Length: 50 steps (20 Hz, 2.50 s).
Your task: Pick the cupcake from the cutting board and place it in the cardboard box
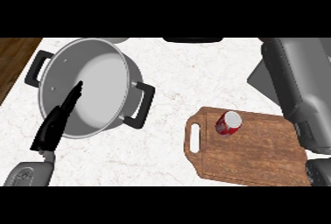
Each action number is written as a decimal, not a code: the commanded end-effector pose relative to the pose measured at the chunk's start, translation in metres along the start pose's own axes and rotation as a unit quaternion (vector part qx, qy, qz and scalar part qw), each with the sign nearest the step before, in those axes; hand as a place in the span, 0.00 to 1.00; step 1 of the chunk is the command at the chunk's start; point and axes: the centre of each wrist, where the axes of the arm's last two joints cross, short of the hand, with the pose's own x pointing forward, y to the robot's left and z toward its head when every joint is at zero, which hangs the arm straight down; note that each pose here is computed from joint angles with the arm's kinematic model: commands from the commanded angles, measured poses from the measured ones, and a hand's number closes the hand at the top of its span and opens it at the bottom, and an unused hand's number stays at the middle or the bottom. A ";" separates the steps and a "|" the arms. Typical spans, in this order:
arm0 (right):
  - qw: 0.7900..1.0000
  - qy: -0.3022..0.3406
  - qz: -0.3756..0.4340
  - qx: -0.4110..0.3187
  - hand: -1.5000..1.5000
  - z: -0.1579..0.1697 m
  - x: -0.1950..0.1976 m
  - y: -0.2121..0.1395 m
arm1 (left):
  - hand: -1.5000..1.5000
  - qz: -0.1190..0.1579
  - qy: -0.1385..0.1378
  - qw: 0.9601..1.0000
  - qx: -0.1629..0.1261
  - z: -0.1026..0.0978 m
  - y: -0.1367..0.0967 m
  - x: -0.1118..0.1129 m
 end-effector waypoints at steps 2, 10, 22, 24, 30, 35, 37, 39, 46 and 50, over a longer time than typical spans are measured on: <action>0.998 0.061 -0.018 -0.026 1.00 -0.028 -0.023 -0.015 | 0.50 0.014 0.029 0.999 -0.005 0.003 -0.018 -0.016; 0.996 0.093 0.010 0.008 1.00 -0.073 -0.096 0.000 | 0.50 0.010 0.029 0.999 -0.009 0.013 -0.021 -0.019; 0.963 0.146 -0.073 0.214 0.00 -0.101 -0.169 0.068 | 0.50 0.014 0.029 0.999 -0.005 0.011 -0.009 -0.026; 0.967 0.121 -0.083 0.207 0.00 -0.090 -0.188 0.103 | 0.50 0.009 0.015 1.000 -0.009 -0.001 -0.021 -0.003; 0.961 0.073 -0.262 0.060 0.00 -0.088 -0.168 0.080 | 0.50 0.021 0.018 0.999 -0.015 -0.001 -0.023 -0.002; 0.923 0.096 -0.372 0.014 0.00 -0.097 -0.200 0.089 | 0.50 0.012 0.021 1.000 -0.009 0.003 -0.010 -0.009; 0.907 0.115 -0.405 0.012 0.00 -0.091 -0.195 0.102 | 0.50 0.016 0.019 1.000 -0.010 -0.003 -0.015 -0.013; 0.888 0.146 -0.437 -0.016 0.00 -0.103 -0.222 0.096 | 0.50 0.014 0.023 1.000 -0.008 0.013 -0.012 -0.030; 0.851 0.148 -0.495 -0.097 0.00 -0.088 -0.266 0.122 | 0.50 0.018 0.026 1.000 -0.003 -0.003 -0.003 -0.017; 0.846 0.128 -0.501 -0.132 0.00 -0.097 -0.323 0.116 | 0.50 0.008 0.028 1.000 -0.008 0.010 -0.016 -0.025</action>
